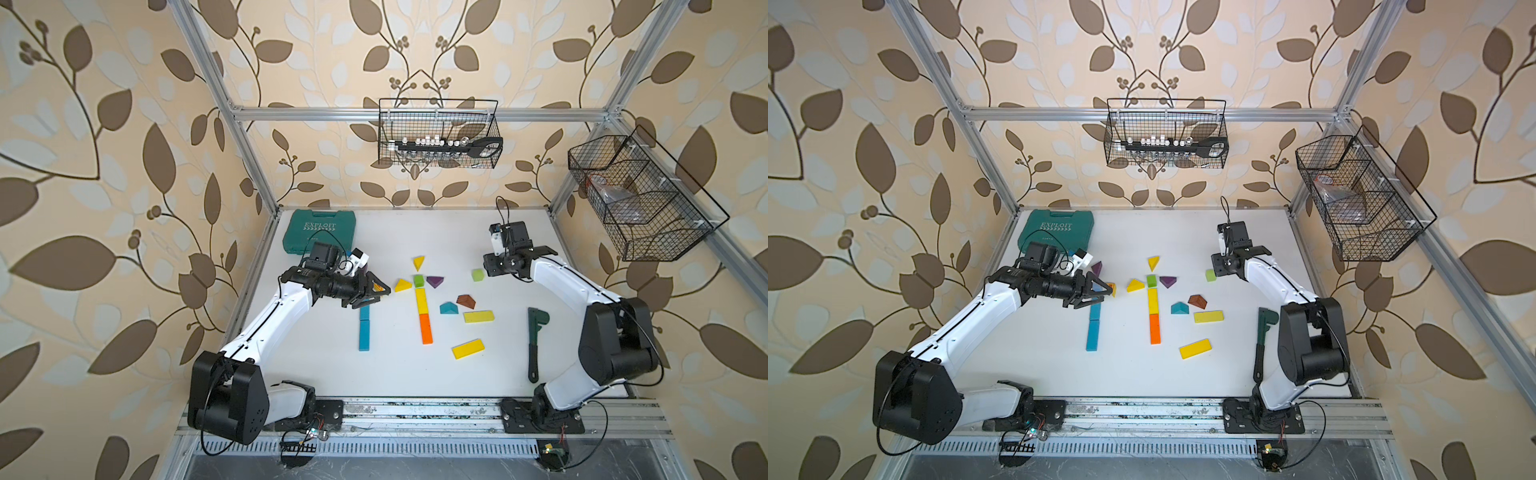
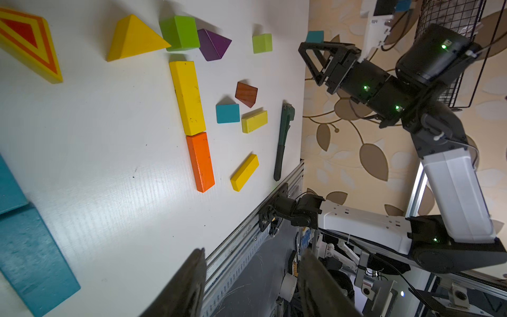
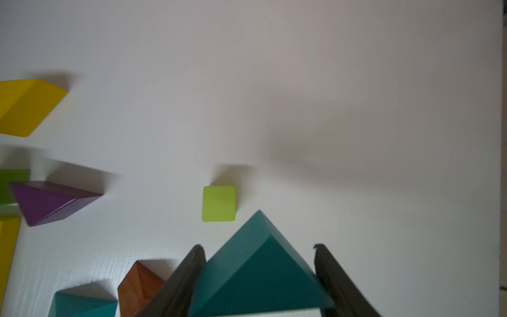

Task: Assemble a small pinwheel with building blocks
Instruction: Assemble the building block at the center of the board, then pick up the building block from the center of the board.

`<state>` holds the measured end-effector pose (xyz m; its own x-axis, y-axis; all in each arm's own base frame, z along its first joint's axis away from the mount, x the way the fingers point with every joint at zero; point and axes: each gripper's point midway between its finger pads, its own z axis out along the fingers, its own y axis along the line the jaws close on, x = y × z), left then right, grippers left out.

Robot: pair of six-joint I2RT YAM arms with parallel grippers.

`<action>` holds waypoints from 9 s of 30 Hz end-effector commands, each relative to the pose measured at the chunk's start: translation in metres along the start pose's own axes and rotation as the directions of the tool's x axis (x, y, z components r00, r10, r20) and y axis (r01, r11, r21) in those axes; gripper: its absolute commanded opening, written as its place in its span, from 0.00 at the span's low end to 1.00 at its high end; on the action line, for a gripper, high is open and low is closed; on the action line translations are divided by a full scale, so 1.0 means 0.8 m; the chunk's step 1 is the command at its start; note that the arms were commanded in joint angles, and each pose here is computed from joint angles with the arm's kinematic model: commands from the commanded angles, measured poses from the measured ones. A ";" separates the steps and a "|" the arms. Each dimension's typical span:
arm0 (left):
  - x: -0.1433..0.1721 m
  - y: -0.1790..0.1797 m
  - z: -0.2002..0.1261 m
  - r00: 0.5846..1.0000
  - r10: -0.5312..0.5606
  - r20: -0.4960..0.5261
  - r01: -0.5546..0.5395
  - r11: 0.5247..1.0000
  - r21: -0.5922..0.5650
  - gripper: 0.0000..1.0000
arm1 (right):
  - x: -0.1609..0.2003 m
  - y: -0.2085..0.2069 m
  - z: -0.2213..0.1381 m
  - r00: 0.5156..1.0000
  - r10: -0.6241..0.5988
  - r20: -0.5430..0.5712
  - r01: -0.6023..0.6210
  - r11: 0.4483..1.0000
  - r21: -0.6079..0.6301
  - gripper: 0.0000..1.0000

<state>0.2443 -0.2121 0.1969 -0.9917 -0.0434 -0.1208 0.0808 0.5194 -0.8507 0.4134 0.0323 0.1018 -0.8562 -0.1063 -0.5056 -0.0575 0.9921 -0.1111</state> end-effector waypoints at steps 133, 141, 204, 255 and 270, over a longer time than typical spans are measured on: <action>-0.005 0.038 0.019 0.998 -0.051 -0.039 0.050 0.998 -0.023 0.52 | -0.009 0.015 0.095 0.921 0.287 -0.262 -0.349 0.907 -0.234 0.46; -0.004 0.038 0.017 0.998 -0.050 -0.034 0.049 0.998 -0.029 0.52 | -0.021 0.010 0.090 0.926 0.289 -0.243 -0.344 0.911 -0.227 0.49; -0.019 0.041 -0.083 0.959 0.176 0.221 -0.023 0.828 -0.560 0.99 | 0.127 0.235 0.002 0.520 -0.828 0.211 0.740 0.313 -0.596 0.21; -0.045 -0.159 0.208 0.214 0.955 -0.208 -0.977 0.213 -0.028 0.74 | -0.003 0.182 -0.179 0.875 0.218 -0.431 -0.469 0.167 -0.867 0.00; -0.051 -0.155 0.214 0.205 0.951 -0.230 -0.979 0.203 -0.036 0.52 | 0.001 0.182 -0.163 0.858 0.216 -0.466 -0.503 0.168 -0.847 0.00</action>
<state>0.2881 -0.4167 0.2000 -0.1850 0.7015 -0.6882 0.9792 0.1910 -0.0686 0.3344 0.1853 0.1960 -0.9851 0.1618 -0.0579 -0.0093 0.2862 0.9581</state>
